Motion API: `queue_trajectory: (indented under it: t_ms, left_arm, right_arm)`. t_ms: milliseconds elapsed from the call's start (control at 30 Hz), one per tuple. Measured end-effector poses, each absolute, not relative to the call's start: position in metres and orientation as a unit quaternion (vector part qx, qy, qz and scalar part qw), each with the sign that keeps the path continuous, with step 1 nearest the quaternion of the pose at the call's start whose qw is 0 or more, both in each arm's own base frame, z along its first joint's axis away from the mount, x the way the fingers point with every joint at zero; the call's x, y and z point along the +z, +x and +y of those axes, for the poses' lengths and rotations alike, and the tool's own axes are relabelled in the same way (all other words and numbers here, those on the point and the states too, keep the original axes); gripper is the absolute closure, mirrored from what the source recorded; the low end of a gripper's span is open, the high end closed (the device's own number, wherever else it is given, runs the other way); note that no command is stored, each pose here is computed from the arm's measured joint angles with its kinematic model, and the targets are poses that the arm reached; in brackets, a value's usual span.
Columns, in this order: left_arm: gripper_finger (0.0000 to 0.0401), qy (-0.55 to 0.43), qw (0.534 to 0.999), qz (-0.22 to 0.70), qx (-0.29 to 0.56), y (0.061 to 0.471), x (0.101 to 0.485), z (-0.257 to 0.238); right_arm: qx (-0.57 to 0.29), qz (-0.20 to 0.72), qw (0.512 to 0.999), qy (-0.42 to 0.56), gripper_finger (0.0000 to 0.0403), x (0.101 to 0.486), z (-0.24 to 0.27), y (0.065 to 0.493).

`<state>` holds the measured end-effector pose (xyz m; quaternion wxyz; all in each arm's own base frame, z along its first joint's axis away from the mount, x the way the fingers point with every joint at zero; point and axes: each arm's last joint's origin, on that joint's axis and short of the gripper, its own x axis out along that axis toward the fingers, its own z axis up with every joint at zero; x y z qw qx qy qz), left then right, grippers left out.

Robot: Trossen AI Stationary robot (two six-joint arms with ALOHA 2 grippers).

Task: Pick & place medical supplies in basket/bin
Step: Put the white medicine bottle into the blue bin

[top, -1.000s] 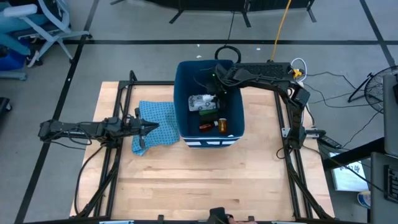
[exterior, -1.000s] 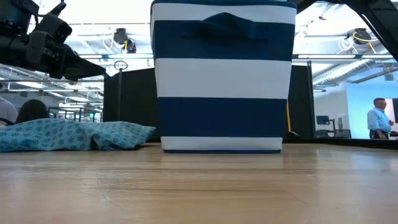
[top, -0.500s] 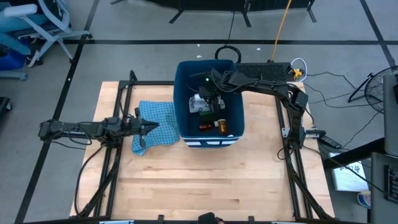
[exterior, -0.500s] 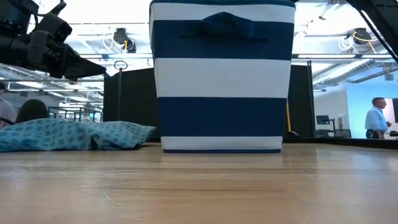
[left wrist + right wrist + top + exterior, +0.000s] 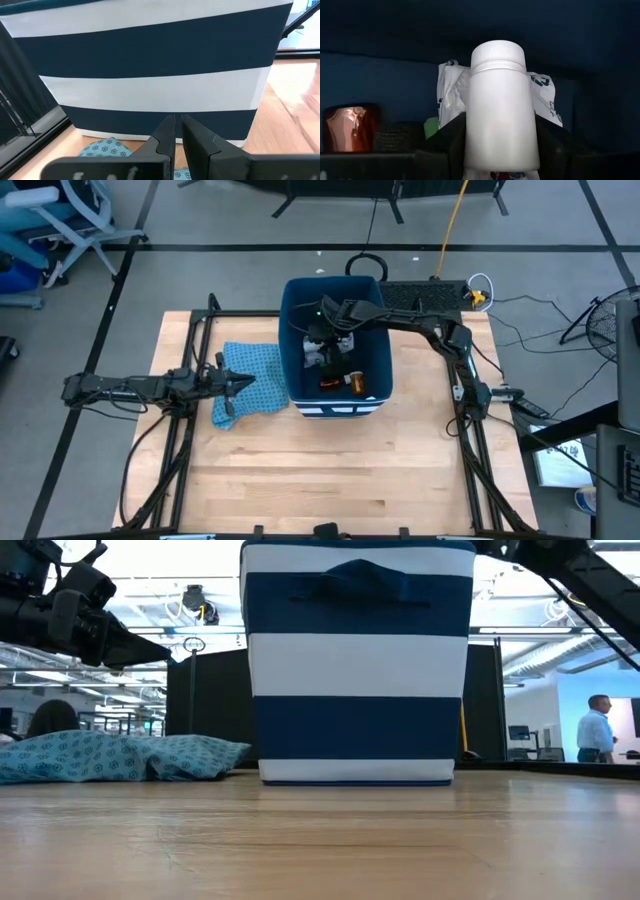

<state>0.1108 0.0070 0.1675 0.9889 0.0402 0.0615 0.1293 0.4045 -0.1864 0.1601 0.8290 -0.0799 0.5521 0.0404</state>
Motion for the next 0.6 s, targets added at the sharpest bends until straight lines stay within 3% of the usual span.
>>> queue_trajectory:
  t_ms: [333, 600]
  left_arm:
    - [0.0366, 0.04, 0.989, 0.062, 0.129, 0.111, 0.167, 0.007]
    - [0.0366, 0.038, 0.989, 0.062, 0.127, 0.111, 0.167, 0.007]
  right_arm:
    - [0.04, 0.559, 0.826, -0.056, 0.023, 0.158, -0.189, 0.4]
    - [0.004, 0.511, 0.858, -0.06, 0.0163, 0.187, -0.189, 0.402]
